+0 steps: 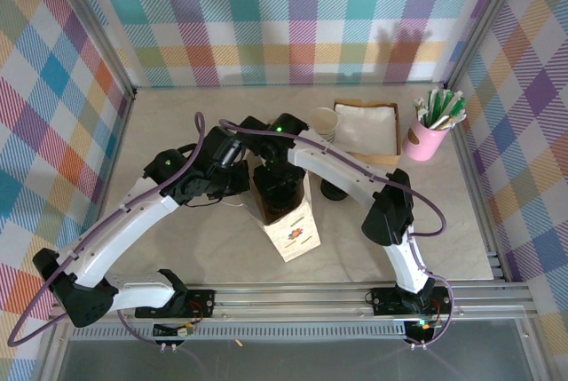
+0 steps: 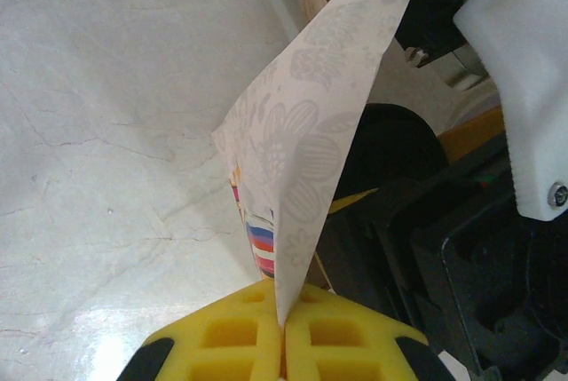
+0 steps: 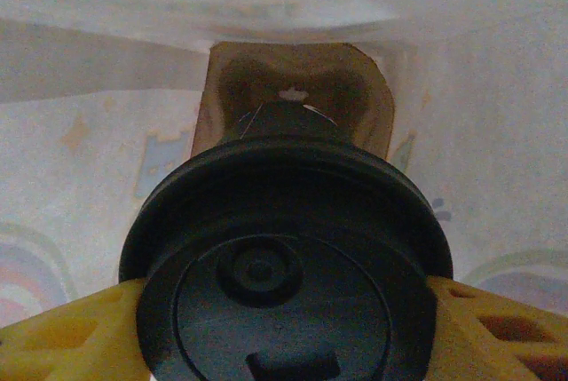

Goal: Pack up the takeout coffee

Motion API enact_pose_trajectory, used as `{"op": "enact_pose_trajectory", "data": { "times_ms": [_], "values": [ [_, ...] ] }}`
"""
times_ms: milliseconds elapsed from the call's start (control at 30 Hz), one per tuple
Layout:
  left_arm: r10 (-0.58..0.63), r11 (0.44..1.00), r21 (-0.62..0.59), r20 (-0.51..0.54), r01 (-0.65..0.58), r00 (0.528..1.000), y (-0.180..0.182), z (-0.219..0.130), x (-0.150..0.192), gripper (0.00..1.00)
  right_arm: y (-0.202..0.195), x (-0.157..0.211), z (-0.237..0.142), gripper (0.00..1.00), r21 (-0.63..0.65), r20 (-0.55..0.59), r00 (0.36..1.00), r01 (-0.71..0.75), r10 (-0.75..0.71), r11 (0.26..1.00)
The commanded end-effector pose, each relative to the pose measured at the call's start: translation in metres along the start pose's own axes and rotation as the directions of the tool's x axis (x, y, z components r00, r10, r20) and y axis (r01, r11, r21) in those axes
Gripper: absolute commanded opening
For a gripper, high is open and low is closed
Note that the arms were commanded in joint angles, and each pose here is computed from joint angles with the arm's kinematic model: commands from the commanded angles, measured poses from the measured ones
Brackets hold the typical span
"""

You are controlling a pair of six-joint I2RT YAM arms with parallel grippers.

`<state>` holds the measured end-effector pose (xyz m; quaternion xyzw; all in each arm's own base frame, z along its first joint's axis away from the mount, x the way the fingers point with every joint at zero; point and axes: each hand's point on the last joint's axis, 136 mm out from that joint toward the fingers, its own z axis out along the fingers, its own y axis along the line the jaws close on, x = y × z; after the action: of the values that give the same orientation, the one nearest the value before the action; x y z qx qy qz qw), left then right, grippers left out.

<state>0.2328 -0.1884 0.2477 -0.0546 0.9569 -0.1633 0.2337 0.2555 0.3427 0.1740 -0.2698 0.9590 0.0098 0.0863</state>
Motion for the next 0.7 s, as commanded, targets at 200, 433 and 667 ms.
{"op": "enact_pose_trajectory", "data": {
  "times_ms": [200,433,667],
  "values": [
    [0.056,0.998,0.036,0.015,-0.057,0.998,-0.024,-0.01,-0.001,0.0,-0.006,0.001,0.008,0.34,0.041,0.004,0.999,0.033,-0.033,0.999],
    [0.057,0.998,0.029,0.039,-0.058,0.998,-0.027,-0.016,-0.006,0.0,-0.011,0.004,0.012,0.34,0.054,-0.002,0.999,0.051,-0.051,0.997],
    [0.043,0.999,-0.002,0.058,-0.043,0.997,-0.024,-0.018,-0.012,0.03,-0.008,0.004,0.012,0.33,0.024,0.007,0.998,0.055,-0.056,0.998]
  ]
}}
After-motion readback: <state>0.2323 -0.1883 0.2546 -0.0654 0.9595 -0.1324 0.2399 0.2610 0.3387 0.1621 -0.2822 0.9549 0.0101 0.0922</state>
